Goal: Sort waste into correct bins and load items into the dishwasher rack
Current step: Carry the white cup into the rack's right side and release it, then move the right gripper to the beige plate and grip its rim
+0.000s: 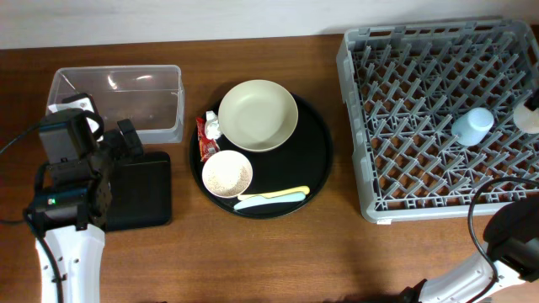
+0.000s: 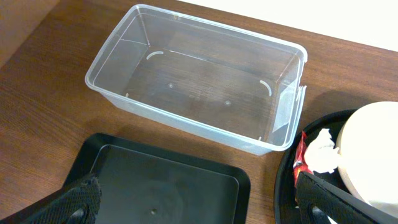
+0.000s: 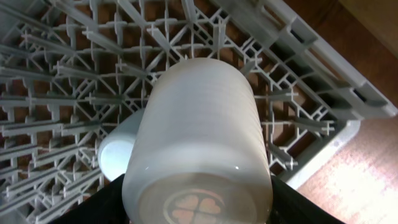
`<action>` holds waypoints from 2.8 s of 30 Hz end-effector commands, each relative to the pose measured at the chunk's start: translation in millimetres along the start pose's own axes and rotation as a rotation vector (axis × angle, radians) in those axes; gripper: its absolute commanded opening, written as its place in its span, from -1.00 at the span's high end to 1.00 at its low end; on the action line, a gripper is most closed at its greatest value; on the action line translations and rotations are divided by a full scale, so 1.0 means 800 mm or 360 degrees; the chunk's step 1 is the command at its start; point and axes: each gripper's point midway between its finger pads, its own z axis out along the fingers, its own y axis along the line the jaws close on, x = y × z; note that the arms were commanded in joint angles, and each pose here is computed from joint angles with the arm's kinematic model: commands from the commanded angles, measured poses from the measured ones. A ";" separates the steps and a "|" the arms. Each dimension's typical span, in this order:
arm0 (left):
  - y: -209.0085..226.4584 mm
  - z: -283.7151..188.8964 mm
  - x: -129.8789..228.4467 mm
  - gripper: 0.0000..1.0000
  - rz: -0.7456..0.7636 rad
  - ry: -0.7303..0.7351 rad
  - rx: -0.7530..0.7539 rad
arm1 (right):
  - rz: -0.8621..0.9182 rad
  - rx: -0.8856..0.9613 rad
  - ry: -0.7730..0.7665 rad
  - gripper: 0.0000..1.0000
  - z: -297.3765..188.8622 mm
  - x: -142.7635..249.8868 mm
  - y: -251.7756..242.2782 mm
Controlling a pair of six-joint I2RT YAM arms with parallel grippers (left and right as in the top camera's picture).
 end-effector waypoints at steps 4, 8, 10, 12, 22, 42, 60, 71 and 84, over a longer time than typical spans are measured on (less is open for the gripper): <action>-0.001 -0.005 -0.008 -1.00 -0.0027 -0.0024 0.0016 | 0.0014 -0.0021 0.0014 -0.33 0.025 -0.006 0.003; -0.001 -0.005 -0.008 -0.99 -0.0027 -0.0024 0.0016 | 0.0034 -0.0046 0.0057 -0.33 0.038 -0.002 0.007; -0.001 -0.005 -0.008 -0.99 -0.0027 -0.0024 0.0016 | 0.0034 -0.0061 0.0070 -0.32 0.041 0.000 0.009; -0.001 -0.005 -0.008 -0.99 -0.0027 -0.0024 0.0016 | 0.0034 -0.0060 0.0071 -0.33 0.045 -0.001 0.009; -0.001 -0.005 -0.008 -0.99 -0.0027 -0.0024 0.0016 | 0.0037 -0.0054 0.0108 -0.33 0.086 -0.003 0.008; -0.001 -0.005 -0.008 -0.99 -0.0027 -0.0024 0.0016 | 0.0034 -0.0054 0.0067 -0.33 0.107 -0.015 0.008; -0.001 -0.005 -0.008 -0.99 -0.0027 -0.0024 0.0016 | 0.0010 -0.0054 0.0073 -0.46 0.107 -0.014 0.007; -0.001 -0.005 -0.008 -0.99 -0.0027 -0.0024 0.0016 | -0.0280 -0.0740 -0.0177 -0.52 -0.082 -0.015 0.105; -0.001 -0.005 -0.008 -0.99 -0.0027 -0.0024 0.0016 | -0.1110 -0.1251 0.0084 -0.97 -0.208 0.194 0.360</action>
